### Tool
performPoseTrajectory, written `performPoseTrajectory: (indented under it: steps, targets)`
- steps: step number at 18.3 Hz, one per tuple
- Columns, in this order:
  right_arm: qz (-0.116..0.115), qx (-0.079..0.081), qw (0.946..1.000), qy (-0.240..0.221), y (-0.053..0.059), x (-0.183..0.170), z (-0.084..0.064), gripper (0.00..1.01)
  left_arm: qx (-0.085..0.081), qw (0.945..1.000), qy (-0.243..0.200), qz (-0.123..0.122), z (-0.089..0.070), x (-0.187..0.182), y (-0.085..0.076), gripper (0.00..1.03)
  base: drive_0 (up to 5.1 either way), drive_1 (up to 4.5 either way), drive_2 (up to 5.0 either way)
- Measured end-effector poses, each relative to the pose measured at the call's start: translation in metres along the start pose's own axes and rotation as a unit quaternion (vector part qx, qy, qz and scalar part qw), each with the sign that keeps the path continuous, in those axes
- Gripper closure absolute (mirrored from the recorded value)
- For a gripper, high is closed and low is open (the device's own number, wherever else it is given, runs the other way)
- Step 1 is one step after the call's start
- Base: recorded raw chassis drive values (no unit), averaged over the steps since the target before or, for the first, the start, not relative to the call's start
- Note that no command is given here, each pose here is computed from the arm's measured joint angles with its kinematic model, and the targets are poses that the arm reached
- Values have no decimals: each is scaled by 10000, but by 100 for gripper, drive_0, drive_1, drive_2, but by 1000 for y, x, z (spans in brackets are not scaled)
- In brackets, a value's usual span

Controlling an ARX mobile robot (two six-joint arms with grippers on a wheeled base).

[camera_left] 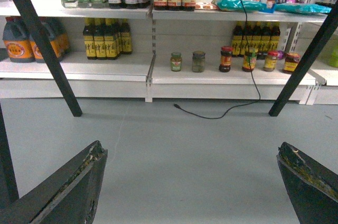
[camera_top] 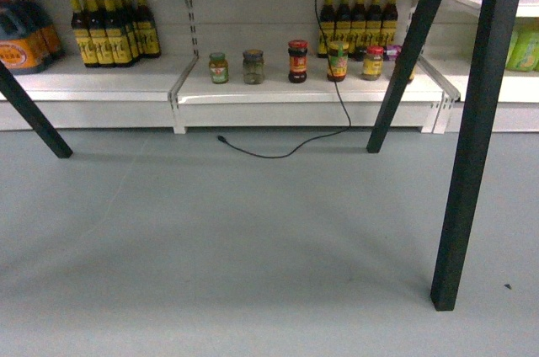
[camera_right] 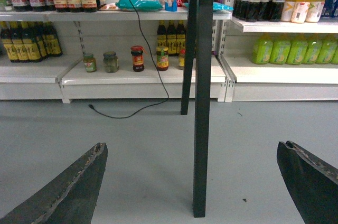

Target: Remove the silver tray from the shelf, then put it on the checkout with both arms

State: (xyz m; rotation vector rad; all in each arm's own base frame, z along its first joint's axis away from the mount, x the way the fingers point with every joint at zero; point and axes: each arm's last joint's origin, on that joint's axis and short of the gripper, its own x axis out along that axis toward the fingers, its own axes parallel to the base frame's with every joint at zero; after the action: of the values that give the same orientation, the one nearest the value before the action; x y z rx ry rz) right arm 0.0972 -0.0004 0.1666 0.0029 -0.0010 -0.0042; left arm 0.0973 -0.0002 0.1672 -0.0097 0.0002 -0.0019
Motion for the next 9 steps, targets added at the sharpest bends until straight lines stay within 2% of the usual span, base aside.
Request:
performPoseTrajectory:
  steps: [4,9]
  targets:
    - [0,0,10000,-4,0,0,0,3,0,10000,-6,0,0,0,0,5,-4,-420,411]
    - [0,0,10000,-4,0,0,0,3,0,10000,-6,0,0,0,0,5,0,0,0]
